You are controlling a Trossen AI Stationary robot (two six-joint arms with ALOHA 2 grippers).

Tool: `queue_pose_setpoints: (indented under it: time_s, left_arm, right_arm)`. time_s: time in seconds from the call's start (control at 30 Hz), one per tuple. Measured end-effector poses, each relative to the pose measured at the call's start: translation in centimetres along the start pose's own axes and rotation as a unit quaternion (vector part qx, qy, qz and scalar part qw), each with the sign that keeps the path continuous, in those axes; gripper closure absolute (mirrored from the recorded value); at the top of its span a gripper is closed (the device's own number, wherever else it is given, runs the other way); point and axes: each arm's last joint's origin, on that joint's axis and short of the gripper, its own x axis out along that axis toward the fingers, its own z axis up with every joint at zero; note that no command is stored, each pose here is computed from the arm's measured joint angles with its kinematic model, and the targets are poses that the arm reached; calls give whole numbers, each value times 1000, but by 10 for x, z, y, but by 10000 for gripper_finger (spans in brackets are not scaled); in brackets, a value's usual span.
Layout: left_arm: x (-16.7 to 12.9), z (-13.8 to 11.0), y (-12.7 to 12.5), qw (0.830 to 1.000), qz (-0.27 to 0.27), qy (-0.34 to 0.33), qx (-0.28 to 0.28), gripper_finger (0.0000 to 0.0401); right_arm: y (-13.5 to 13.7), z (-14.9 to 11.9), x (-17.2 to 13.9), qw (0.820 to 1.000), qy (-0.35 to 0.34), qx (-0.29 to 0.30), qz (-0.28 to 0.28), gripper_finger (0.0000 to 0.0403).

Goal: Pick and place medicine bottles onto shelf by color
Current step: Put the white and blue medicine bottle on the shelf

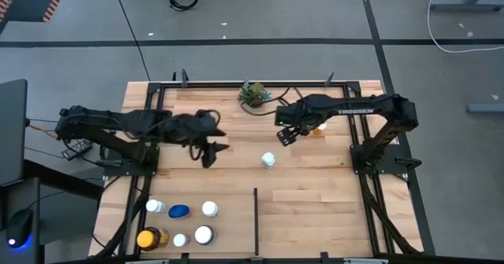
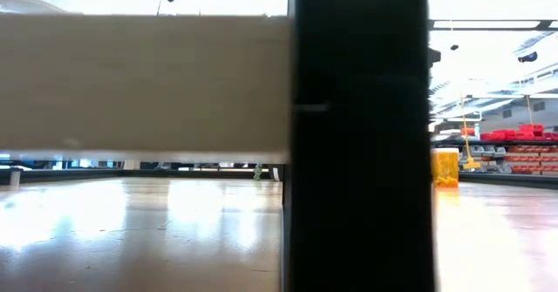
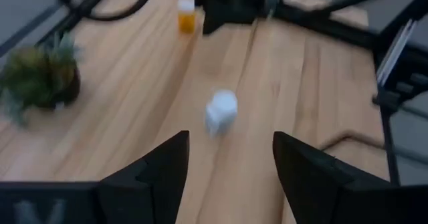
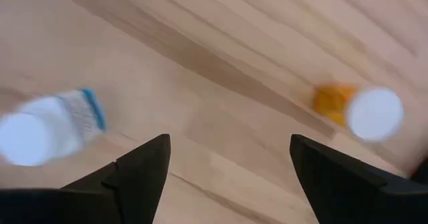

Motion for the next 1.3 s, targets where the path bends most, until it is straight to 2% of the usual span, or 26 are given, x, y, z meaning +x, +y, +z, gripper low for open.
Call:
queue_pose_setpoints:
  time_s: [0.13, 0.37, 0.57, 0.73, 0.87, 1.03, 1.3]
  left_arm:
    - [18, 11, 6, 1000, -22, 5, 7, 170]
    - [58, 35, 9, 998, -24, 30, 40, 157]
    - [100, 58, 12, 998, -22, 45, 46, 146]
    - [135, 72, 12, 997, -30, 62, 45, 139]
    - [167, 74, 11, 993, -43, 93, 59, 134]
    - [199, 65, 9, 984, -53, 134, 104, 123]
    - [215, 57, 12, 973, -76, 158, 149, 105]
  right_arm:
    - [-28, -7, 4, 999, 10, 36, -3, 89]
    - [-72, -28, 15, 994, 20, 109, -12, 89]
    - [-97, -36, 35, 993, 30, 115, -19, 89]
    - [-111, -27, 47, 993, 21, 115, 1, 89]
    - [-122, -18, 49, 995, 17, 94, 4, 89]
    - [-134, -12, 49, 997, 16, 76, 2, 89]
    - [-140, -7, 50, 997, 11, 70, 7, 89]
